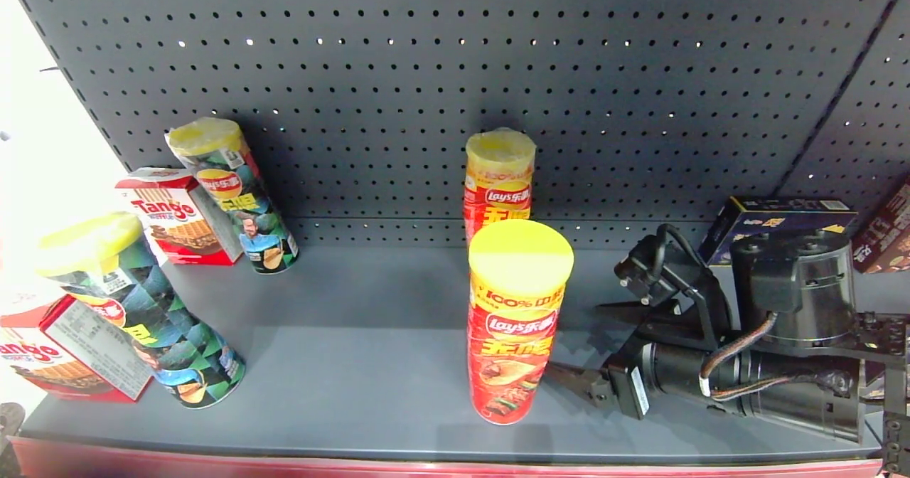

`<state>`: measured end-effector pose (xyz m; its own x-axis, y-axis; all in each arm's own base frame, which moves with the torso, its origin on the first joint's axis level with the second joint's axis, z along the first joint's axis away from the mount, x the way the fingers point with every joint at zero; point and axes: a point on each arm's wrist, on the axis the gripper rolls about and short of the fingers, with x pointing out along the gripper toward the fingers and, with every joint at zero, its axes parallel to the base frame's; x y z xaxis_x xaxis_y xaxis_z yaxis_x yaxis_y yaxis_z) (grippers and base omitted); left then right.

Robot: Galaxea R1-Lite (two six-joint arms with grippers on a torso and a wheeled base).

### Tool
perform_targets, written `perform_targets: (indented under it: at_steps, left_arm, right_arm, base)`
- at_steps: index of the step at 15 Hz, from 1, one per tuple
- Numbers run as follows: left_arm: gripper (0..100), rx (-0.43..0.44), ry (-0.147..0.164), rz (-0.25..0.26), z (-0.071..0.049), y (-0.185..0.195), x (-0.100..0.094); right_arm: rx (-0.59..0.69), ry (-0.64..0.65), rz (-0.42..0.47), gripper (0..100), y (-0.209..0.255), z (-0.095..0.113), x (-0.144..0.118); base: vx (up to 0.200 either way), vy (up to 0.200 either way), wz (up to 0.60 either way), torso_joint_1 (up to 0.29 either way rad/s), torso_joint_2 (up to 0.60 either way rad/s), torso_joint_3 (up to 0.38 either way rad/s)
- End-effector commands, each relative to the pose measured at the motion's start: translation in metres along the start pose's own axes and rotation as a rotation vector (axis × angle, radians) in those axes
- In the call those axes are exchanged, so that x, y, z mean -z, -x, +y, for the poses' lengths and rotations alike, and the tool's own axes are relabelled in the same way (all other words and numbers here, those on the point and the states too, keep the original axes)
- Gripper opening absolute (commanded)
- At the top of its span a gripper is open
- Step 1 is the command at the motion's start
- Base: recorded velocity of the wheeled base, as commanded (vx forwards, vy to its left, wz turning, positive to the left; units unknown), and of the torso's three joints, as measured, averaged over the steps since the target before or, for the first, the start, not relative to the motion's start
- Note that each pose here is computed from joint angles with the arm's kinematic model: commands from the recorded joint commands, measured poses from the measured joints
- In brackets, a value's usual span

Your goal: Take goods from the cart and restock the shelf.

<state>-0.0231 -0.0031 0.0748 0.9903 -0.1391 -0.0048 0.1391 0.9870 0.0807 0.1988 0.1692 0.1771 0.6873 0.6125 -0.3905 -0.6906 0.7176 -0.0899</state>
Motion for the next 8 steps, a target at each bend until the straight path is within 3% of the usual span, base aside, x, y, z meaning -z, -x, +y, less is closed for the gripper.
perform_targets:
  at_steps: [1, 5, 8]
  left_arm:
    - [100, 0.0, 0.0, 0.001, 0.0, 0.0, 0.0]
    - [100, 0.0, 0.0, 0.001, 0.0, 0.0, 0.0]
    - [100, 0.0, 0.0, 0.001, 0.0, 0.0, 0.0]
  right_arm:
    - [-0.005, 0.004, 0.0, 100, -0.001, 0.001, 0.0]
    - [-0.014, 0.007, 0.001, 100, 0.001, 0.004, 0.001]
    - [0.039, -0.026, -0.051, 100, 0.019, -0.008, -0.006]
  base:
    - [0.0, 0.0, 0.0, 0.0, 0.0, 0.0]
    - [0.0, 0.0, 0.0, 0.0, 0.0, 0.0]
    - [0.0, 0.0, 0.0, 0.0, 0.0, 0.0]
